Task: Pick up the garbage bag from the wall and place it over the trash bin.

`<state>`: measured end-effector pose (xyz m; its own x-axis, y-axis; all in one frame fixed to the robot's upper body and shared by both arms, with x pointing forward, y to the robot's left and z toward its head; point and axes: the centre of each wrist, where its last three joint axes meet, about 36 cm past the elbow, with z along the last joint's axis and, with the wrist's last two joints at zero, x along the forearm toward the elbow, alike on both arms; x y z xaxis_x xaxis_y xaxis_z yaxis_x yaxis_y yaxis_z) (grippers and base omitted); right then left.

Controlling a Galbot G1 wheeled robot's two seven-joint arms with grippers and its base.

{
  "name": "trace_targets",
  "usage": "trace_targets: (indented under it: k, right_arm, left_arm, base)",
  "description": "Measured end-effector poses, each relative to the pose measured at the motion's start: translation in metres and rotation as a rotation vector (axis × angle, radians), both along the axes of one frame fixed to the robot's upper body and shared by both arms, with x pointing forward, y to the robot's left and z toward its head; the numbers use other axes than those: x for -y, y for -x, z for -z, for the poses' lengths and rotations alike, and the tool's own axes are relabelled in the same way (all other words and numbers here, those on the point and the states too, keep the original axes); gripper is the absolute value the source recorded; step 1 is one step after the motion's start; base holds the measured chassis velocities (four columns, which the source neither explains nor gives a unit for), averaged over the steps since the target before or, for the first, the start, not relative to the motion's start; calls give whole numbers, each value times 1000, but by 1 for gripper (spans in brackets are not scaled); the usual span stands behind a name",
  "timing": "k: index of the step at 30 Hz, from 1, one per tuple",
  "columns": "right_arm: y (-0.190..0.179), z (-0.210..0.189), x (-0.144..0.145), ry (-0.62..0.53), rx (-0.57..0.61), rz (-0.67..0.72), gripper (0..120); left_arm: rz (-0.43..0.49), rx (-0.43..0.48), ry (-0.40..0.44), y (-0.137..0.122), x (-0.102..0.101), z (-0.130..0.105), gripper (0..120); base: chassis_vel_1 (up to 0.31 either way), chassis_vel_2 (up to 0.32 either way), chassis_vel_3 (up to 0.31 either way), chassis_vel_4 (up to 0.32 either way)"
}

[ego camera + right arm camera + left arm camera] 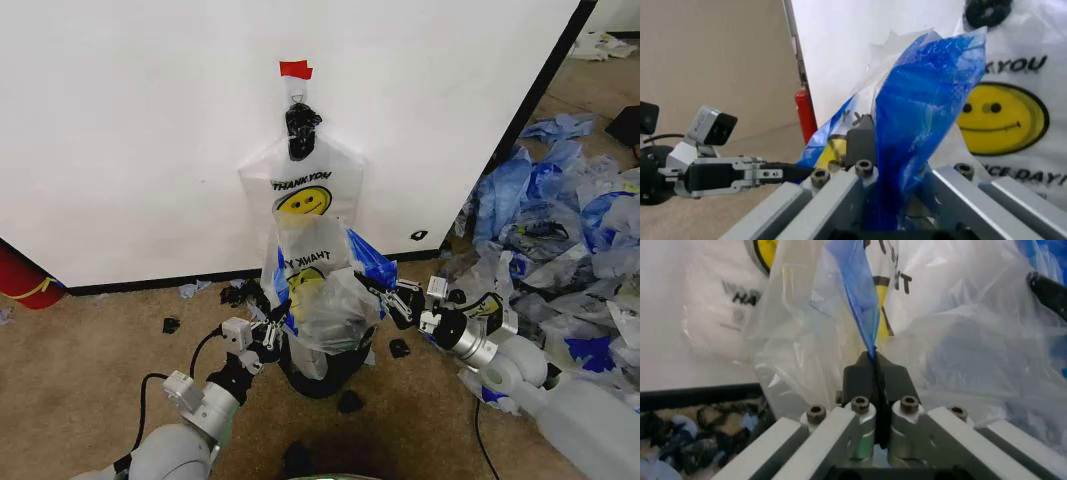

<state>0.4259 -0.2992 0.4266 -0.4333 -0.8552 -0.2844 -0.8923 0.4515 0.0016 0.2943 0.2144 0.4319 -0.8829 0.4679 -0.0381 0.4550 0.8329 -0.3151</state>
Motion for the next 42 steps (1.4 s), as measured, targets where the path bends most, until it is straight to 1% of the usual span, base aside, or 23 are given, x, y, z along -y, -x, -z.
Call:
trace_targets:
  k: [5, 8, 11, 12, 15, 17, 20, 23, 25, 29, 32, 33, 36, 42]
  right_arm:
    - [0, 13, 1, 4, -15, 10, 0]
    - [0, 30, -4, 7, -38, 13, 0]
    - [0, 38, -7, 8, -46, 12, 0]
    - [-1, 43, -11, 9, -50, 10, 0]
    - [-6, 51, -18, 3, -54, 11, 0]
    - [-7, 51, -19, 1, -53, 11, 0]
    - [-11, 49, -21, -2, -44, 11, 0]
    - [-11, 48, -20, 0, -43, 12, 0]
    - [-12, 49, -17, 3, -44, 17, 0]
    - [-11, 53, -15, 5, -49, 19, 0]
    - [-10, 53, -15, 6, -50, 19, 0]
    - [-8, 57, -14, 9, -56, 18, 0]
    - [-5, 61, -14, 15, -63, 13, 0]
    - [4, 70, -15, 21, -75, 1, 0]
  left_arm:
    - [-9, 3, -5, -6, 0, 8, 0]
    - [-17, 4, -18, -11, -2, 15, 0]
    - [-21, 7, -25, -15, -3, 21, 0]
    - [-22, 12, -29, -20, -2, 25, 0]
    - [-20, 32, -28, -36, 4, 26, 0]
    - [-21, 34, -27, -39, 4, 26, 0]
    - [-19, 39, -36, -50, 6, 27, 0]
    - [-13, 32, -36, -48, 8, 29, 0]
    - [-6, 14, -36, -41, 9, 35, 0]
    - [-8, 8, -42, -36, 9, 42, 0]
    - [-8, 7, -43, -36, 9, 43, 0]
    - [-11, 2, -48, -32, 8, 48, 0]
    - [-6, -3, -56, -28, 7, 51, 0]
    - [-11, -8, -67, -25, 5, 53, 0]
  base:
    - [0, 0, 0, 0]
    - [0, 0, 0, 0]
    - [0, 0, 0, 0]
    - [0, 0, 0, 0]
    - [0, 0, 0, 0]
    - [0, 0, 0, 0]
    - [0, 0, 0, 0]
    - [0, 0, 0, 0]
    - [0, 0, 0, 0]
    - [0, 0, 0, 0]
    - [0, 0, 0, 0]
    - [0, 0, 0, 0]
    - [0, 0, 0, 0]
    - [0, 0, 0, 0]
